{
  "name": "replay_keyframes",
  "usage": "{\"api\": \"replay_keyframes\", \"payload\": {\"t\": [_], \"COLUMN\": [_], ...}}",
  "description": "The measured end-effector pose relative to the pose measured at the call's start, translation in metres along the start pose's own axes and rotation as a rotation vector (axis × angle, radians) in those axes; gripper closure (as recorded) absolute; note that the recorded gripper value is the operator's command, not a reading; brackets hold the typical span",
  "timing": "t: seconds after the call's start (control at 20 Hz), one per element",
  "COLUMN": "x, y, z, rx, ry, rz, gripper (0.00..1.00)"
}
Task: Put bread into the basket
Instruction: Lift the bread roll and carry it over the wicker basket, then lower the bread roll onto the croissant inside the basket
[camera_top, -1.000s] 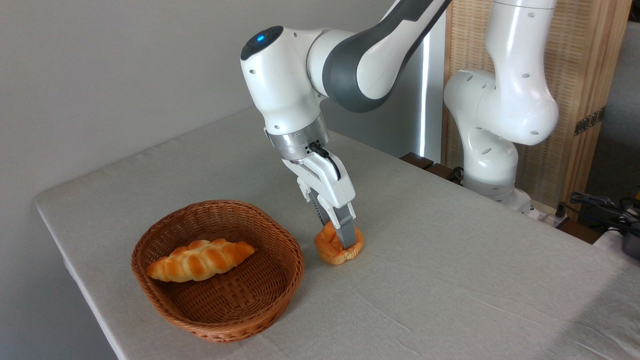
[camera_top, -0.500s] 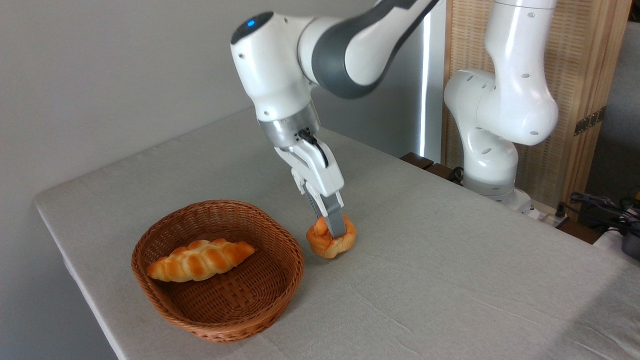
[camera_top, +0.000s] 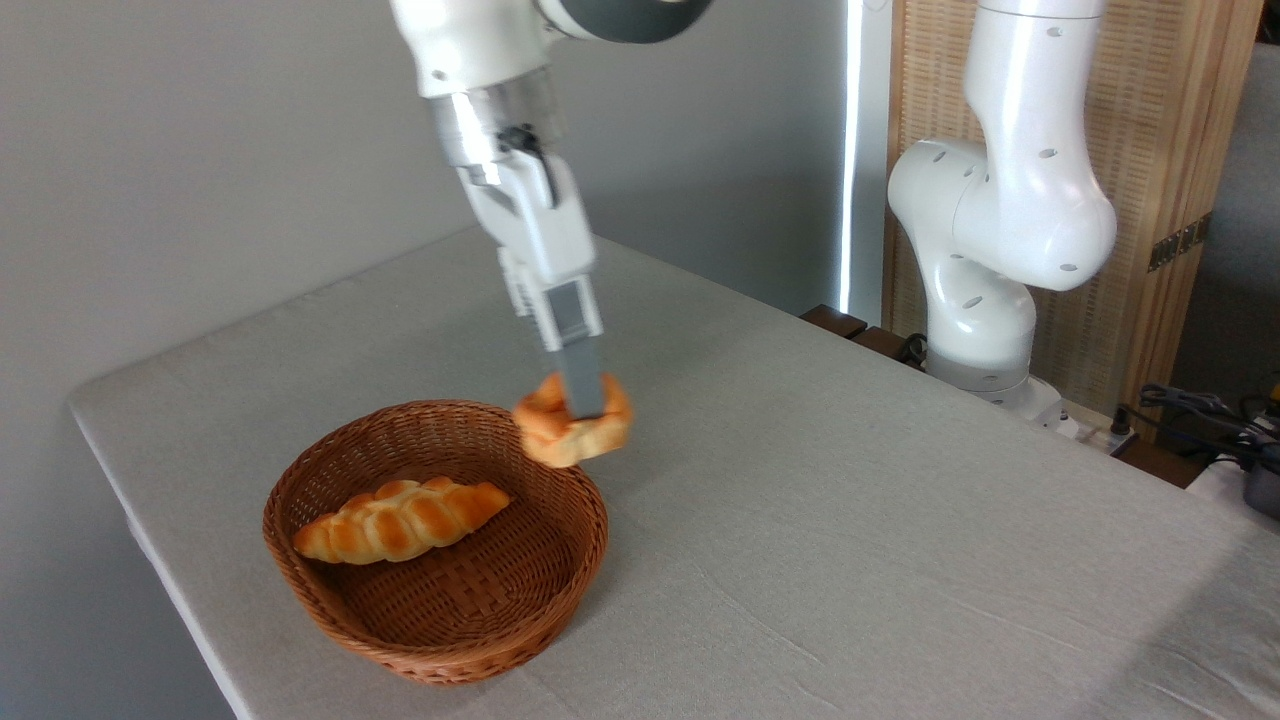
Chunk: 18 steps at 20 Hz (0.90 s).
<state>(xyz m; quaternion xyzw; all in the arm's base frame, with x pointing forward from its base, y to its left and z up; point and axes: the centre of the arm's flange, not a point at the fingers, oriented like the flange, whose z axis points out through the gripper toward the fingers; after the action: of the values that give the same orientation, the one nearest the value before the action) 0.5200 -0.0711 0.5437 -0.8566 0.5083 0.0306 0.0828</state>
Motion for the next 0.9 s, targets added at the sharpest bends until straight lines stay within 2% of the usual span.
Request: {"api": "replay_keyframes", "payload": {"t": [0.05,0.1,0.25,0.35,0.4,0.45,0.55,0.7,0.9], "x": [0.009,0.018,0.042,0.053,0.057,0.061,0.072,0.083,0.084], "y": [-0.010,-0.018,-0.037,-0.043,-0.044,-0.044,-0.039,-0.038,-0.039], "z": [0.001,0.005,0.024,0.041,0.048,0.054,0.066,0.080,0.081], "rx": [0.025,0.050,0.115,0.125,0.122,0.117,0.103,0.113,0.116], "ry": [0.021,0.042,0.101,0.112,0.111,0.108,0.097,0.101,0.103], "rz": [0.001,0.004,0.015,0.022,0.025,0.031,0.052,0.073,0.073], "gripper": [0.55,0.54,0.35,0.17,0.04,0.00,0.00,0.00,0.00]}}
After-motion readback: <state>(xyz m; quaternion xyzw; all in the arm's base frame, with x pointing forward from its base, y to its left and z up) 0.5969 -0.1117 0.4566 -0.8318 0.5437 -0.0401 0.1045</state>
